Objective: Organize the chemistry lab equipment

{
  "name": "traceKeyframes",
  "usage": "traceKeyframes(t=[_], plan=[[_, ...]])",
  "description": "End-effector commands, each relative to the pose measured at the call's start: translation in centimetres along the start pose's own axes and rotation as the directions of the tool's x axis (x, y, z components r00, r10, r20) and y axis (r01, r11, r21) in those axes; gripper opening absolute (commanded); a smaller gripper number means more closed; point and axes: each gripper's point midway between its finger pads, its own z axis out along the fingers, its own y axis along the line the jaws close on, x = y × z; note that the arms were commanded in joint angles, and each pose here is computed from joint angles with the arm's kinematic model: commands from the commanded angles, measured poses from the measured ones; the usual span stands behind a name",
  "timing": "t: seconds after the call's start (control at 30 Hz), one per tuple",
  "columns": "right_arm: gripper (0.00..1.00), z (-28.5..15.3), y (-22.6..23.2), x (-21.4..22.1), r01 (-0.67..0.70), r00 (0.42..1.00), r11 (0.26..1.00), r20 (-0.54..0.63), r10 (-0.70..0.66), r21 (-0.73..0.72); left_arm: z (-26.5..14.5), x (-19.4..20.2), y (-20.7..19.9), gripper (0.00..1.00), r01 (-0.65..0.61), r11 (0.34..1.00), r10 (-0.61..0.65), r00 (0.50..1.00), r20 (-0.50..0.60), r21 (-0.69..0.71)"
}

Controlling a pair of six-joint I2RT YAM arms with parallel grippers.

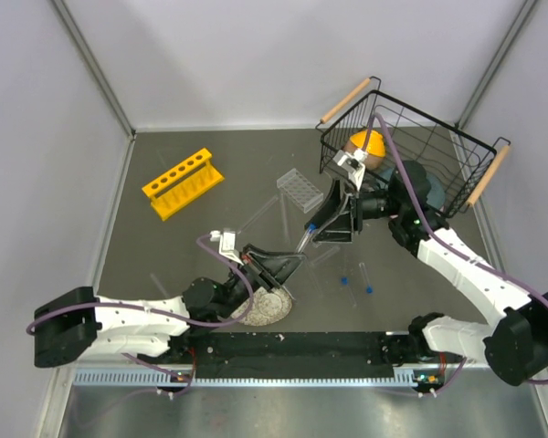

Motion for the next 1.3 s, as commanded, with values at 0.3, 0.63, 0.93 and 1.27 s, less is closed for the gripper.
traceKeyframes(t=[0.3, 0.63, 0.93, 1.27], plan=[[0.08, 1.0, 1.2, -0.4, -0.012, 1.0, 0.999, -0.016, 0.011, -0.045, 1.1, -2.0, -1.8, 0.0, 0.014, 0.999, -0.017, 0.996, 0.082, 0.044], [0.05, -1.6, -5.2, -4.0, 0.252, 0.968, 0.933, -0.085, -0.238, 0.258, -1.2, -2.0, 1.3, 0.87, -0.187, 0.967, 0.155, 0.971, -0.182, -0.172], [0.06, -3.5, -19.5, -6.8, 0.471, 0.882, 0.664, -0.319, -0.346, 0.581, -11.2, -6.8, 8.3, 0.99, -0.448, 0.71, 0.305, 0.891, -0.336, -0.543], [0.07, 0.6, -29.7, -5.8, 0.545, 0.834, 0.591, -0.457, -0.31, 0.594, -14.1, -5.7, 11.1, 0.99, -0.428, 0.661, 0.254, 0.901, -0.352, -0.616]])
